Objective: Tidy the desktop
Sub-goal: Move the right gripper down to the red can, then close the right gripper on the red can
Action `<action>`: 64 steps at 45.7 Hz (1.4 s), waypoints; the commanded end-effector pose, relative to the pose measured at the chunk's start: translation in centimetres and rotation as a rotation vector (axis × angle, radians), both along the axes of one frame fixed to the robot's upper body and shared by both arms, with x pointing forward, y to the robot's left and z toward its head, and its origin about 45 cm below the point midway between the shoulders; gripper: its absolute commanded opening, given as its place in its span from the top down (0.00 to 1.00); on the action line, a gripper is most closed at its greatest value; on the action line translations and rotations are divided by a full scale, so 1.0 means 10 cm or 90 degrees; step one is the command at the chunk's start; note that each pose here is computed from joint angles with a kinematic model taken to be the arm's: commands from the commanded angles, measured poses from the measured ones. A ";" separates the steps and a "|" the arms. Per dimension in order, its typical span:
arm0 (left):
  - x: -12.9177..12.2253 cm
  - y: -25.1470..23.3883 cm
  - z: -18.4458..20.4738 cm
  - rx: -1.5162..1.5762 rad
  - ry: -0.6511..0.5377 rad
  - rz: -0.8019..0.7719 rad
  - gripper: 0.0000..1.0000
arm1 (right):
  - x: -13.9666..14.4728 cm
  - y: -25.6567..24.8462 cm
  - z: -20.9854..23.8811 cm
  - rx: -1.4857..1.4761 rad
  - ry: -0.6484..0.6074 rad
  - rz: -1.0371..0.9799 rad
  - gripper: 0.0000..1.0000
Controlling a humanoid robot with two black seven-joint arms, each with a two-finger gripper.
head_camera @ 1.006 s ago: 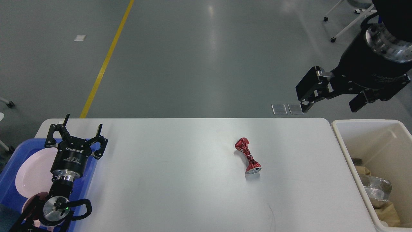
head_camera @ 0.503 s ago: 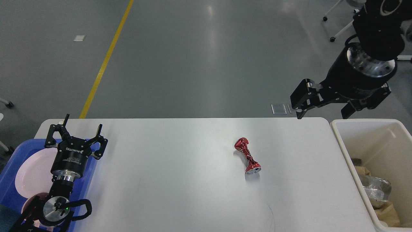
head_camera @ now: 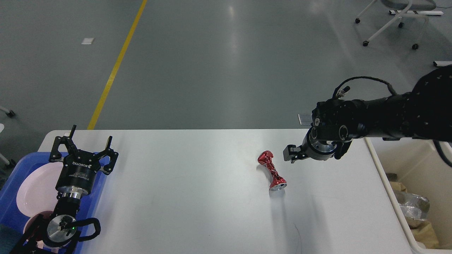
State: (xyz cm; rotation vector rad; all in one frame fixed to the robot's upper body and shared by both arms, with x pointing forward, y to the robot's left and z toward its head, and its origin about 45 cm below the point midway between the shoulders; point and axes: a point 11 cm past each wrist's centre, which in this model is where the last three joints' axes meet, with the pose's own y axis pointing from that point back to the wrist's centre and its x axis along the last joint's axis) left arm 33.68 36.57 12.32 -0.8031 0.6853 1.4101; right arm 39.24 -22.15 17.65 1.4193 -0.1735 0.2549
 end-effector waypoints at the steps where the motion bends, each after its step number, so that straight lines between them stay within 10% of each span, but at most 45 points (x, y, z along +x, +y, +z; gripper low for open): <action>1: 0.00 0.00 0.00 0.000 0.000 0.000 0.04 | -0.01 0.07 -0.43 0.001 -0.001 0.024 0.02; 47: 0.00 0.00 0.00 0.000 0.000 0.000 0.04 | -0.25 0.35 -1.29 0.062 -0.075 0.011 0.04; 52: 0.00 0.00 0.00 0.000 0.000 0.000 0.04 | -0.24 0.33 -1.28 0.059 -0.081 0.008 0.19; 64: 0.00 0.00 0.00 0.000 0.000 0.000 0.04 | -0.31 0.34 -1.32 0.060 -0.061 0.005 0.98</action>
